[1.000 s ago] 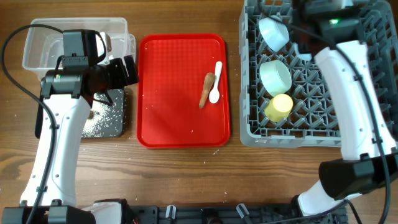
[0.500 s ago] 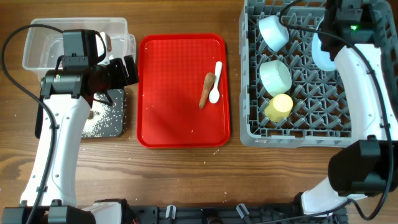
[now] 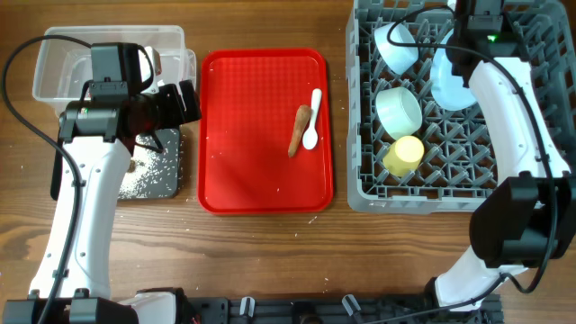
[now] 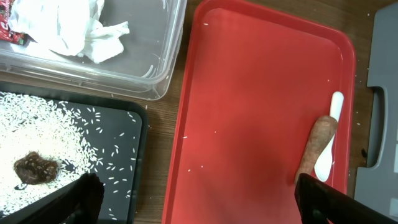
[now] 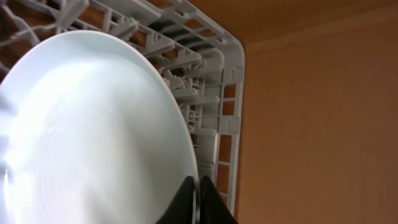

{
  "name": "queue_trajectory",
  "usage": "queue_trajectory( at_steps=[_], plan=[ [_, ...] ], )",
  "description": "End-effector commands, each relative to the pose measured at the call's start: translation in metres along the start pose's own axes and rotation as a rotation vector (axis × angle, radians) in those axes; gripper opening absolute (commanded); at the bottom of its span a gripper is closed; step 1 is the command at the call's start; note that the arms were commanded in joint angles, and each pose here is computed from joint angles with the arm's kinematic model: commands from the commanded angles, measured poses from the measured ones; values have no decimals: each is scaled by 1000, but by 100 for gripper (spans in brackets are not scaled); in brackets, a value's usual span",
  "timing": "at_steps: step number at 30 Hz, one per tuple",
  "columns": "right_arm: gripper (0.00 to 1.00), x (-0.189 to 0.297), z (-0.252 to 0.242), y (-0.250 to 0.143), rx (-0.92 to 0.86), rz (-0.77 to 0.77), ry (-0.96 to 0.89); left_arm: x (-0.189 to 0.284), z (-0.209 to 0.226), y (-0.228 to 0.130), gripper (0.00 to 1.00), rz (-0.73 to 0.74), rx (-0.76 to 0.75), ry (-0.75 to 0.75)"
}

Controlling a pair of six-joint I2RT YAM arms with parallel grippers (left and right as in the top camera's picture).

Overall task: Sort waste into correct bins and load items into the dishwasher rack
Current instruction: 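Stand the plate upright in the rack and release it, then reach the left gripper to the red tray and grasp the brown stick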

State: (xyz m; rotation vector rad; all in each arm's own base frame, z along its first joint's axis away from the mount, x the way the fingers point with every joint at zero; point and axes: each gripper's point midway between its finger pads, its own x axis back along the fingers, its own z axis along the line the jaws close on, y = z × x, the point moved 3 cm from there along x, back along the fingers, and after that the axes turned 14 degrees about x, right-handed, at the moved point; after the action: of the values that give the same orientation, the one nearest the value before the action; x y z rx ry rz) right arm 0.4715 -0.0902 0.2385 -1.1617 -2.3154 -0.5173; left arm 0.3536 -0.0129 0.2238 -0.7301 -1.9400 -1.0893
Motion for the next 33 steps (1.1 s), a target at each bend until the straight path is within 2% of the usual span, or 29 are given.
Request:
queue_trajectory(
  at_steps=[1,5,9,10,11,15,16,18,21,25,26,29,33],
  plan=[
    [21,1,13,12,17,-40,34,1,0,4,100,-12,4,3],
    [63,2,14,15,-89,-54,44,1,0,4,100,-12,4,2],
    [82,13,4,13,-211,-70,34,1,0,4,100,-12,4,2],
    [89,19,-1,12,-257,-80,27,1,0,4,100,-12,4,2],
    [100,35,-13,11,-365,-119,26,1,0,4,100,-12,4,2],
    [100,97,-19,22,-513,-313,176,1,0,4,100,-12,4,2],
    [100,128,-15,31,-591,-412,289,1,0,4,100,-12,4,2],
    [100,177,7,48,-620,-567,559,1,0,4,100,-12,4,2],
    [100,220,46,67,-611,-650,899,1,0,4,100,-12,4,2],
    [100,229,86,83,-587,-585,1012,1,0,4,100,-12,4,3],
    [100,226,101,85,-608,-517,1026,1,0,4,100,-12,4,3],
    [100,211,129,84,-667,-341,967,1,0,4,100,-12,4,2],
    [100,195,149,82,-698,-225,906,1,0,4,100,-12,4,2]
  ],
)
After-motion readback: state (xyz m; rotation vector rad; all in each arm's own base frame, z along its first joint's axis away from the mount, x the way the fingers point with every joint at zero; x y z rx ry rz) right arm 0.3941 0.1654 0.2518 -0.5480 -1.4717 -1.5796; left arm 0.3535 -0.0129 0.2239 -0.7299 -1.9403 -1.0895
